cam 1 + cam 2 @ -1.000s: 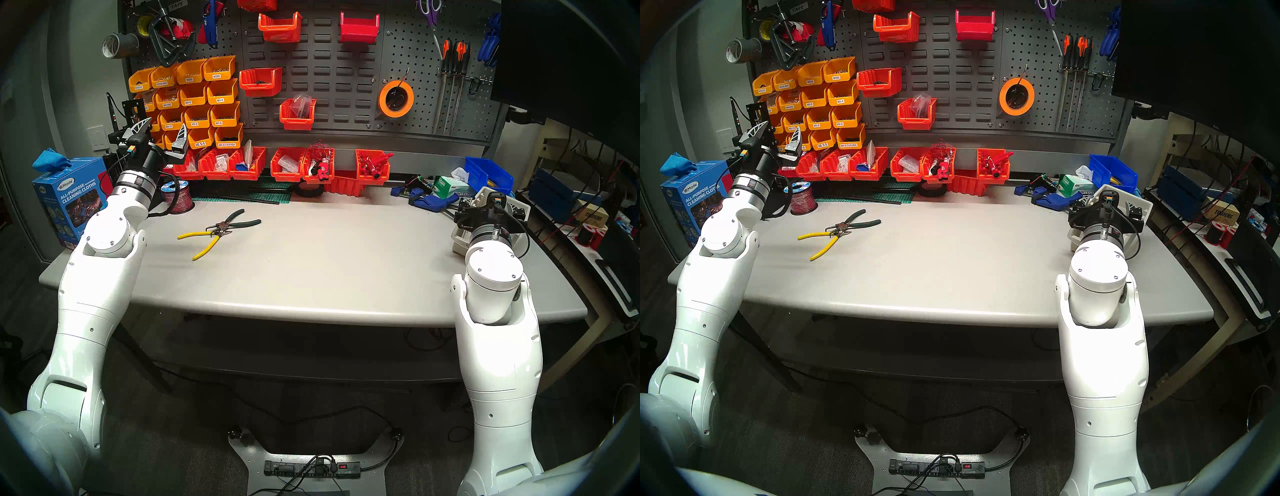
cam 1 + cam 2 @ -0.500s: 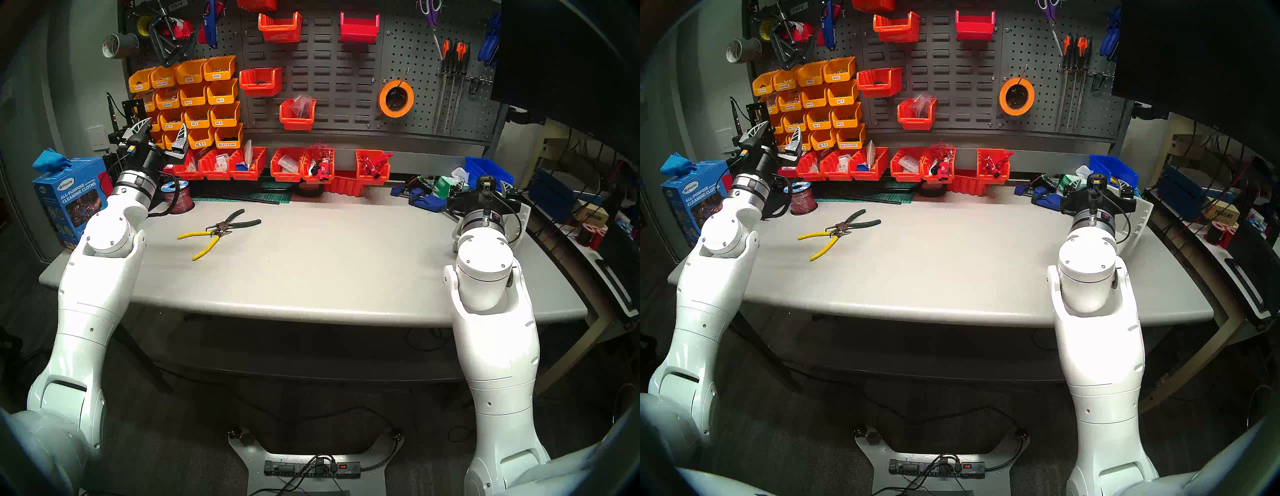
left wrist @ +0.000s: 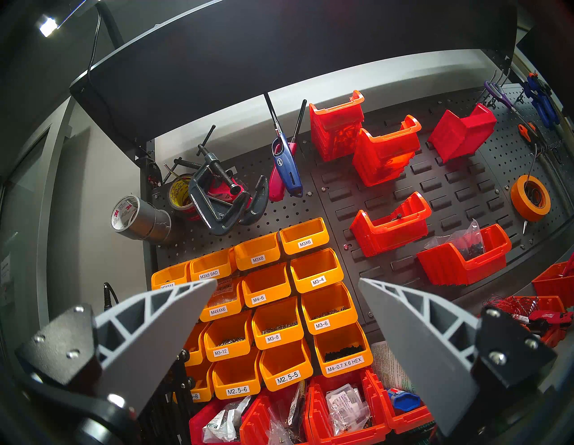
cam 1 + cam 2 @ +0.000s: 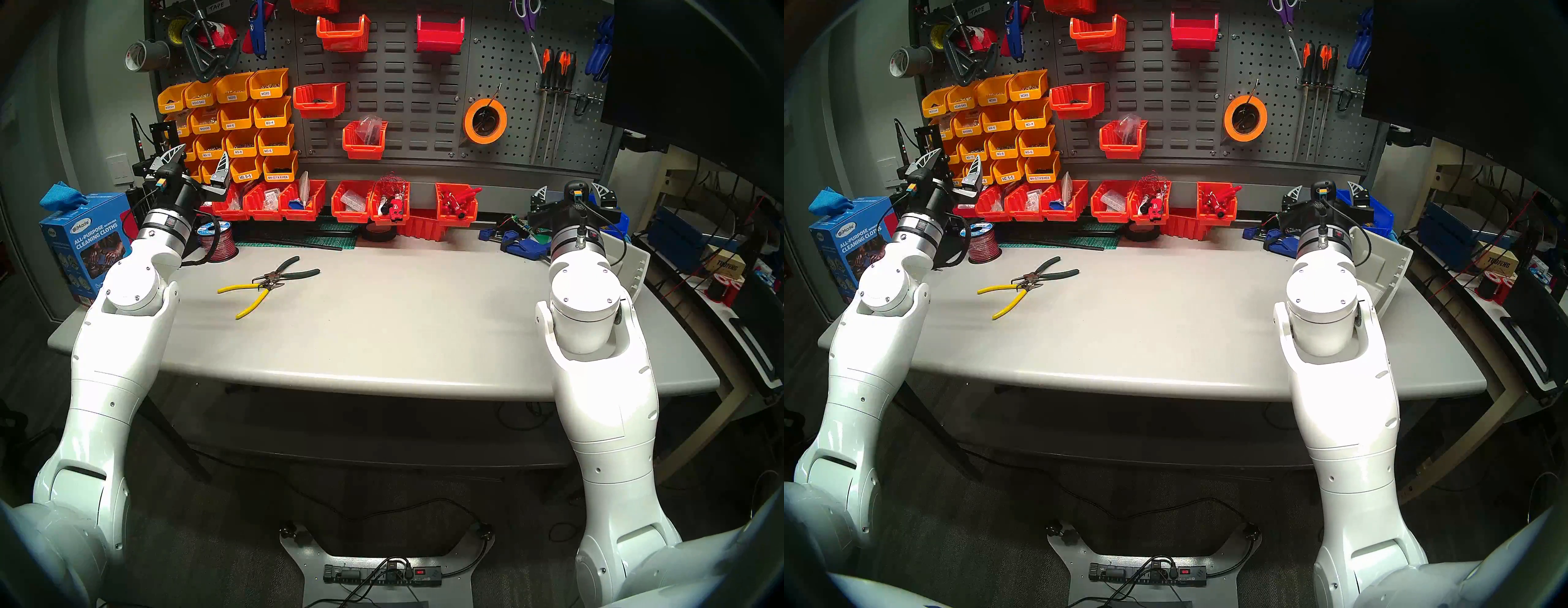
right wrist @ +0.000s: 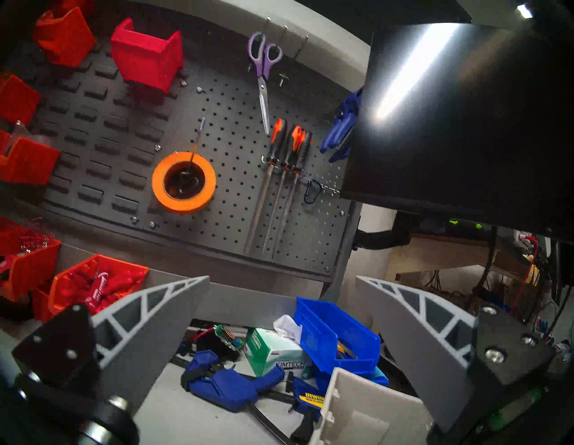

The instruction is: Take out tools from the storage box

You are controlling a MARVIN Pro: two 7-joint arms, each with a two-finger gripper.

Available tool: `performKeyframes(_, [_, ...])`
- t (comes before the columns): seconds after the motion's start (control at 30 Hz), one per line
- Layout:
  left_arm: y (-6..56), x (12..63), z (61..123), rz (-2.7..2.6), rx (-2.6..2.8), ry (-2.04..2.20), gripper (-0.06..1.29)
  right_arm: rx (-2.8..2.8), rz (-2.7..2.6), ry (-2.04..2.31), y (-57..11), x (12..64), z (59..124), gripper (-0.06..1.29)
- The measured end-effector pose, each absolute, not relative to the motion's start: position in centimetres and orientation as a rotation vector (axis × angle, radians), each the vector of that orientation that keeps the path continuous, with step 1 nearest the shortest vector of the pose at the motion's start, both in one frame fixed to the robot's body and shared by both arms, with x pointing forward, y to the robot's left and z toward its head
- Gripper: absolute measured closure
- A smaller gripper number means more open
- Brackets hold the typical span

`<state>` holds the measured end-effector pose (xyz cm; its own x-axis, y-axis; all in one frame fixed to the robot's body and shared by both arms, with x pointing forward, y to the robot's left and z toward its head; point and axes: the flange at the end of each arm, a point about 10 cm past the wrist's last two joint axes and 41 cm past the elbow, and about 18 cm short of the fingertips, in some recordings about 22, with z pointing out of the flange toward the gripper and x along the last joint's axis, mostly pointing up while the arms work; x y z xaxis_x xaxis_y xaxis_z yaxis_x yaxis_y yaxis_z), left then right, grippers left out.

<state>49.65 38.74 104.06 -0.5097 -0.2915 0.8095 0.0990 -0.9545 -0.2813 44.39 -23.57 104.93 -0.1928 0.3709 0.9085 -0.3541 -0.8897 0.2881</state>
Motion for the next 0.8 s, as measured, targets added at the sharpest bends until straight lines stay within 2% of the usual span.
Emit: performKeyframes(0.8, [38.7, 49.6, 104.1, -2.532, -1.414, 0.293, 0.0, 1.476, 2.549, 0.362, -15.1, 47.8, 107.9, 0.01])
